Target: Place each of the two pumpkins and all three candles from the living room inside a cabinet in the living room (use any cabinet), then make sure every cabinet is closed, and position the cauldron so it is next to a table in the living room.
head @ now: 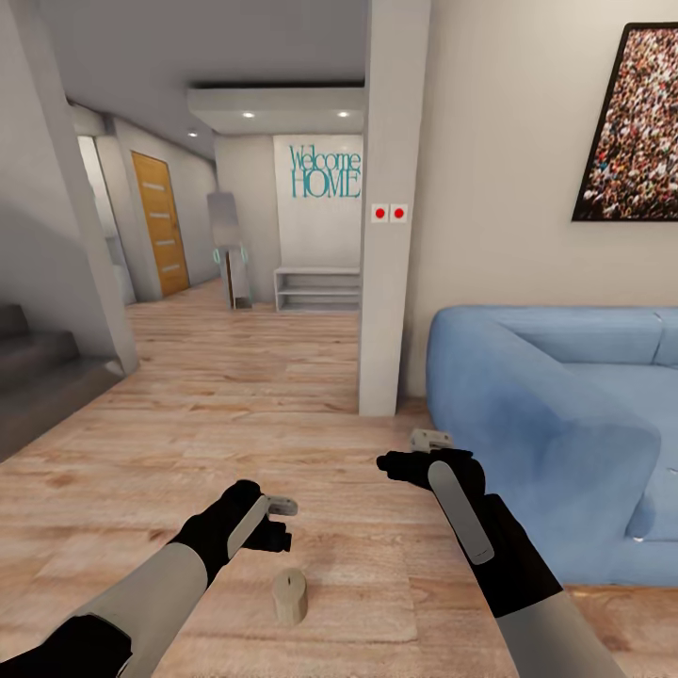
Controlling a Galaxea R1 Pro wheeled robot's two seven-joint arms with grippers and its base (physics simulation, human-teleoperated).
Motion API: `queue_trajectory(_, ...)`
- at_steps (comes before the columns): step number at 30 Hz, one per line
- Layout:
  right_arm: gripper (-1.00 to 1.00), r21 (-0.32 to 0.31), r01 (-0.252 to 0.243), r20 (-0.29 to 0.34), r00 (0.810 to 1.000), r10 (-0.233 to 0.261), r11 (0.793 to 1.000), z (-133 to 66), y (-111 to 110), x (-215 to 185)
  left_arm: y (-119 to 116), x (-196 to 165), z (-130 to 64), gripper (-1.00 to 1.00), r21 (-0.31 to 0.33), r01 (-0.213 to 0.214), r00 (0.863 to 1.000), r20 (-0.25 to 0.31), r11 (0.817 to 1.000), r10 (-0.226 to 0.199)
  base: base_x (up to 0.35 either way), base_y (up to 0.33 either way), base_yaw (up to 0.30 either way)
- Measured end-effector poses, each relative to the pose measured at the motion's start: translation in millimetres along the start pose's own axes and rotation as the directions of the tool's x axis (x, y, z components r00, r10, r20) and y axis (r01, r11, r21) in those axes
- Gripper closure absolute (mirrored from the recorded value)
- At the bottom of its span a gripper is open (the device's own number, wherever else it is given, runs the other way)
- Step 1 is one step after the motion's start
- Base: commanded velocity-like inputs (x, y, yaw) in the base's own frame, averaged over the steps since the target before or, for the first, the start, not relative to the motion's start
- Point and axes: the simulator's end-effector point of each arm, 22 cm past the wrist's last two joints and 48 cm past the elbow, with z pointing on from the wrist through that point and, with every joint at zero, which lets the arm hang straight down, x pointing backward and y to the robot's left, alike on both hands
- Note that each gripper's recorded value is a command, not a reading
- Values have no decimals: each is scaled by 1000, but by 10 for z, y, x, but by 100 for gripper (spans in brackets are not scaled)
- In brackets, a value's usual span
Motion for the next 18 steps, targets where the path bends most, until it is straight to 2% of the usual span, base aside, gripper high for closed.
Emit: queue_trajectory(18,-100,9,-10,-68,998,11,1000,318,-89,305,-13,210,362,-100,6,1,998,-65,1000,-1,0,0,0)
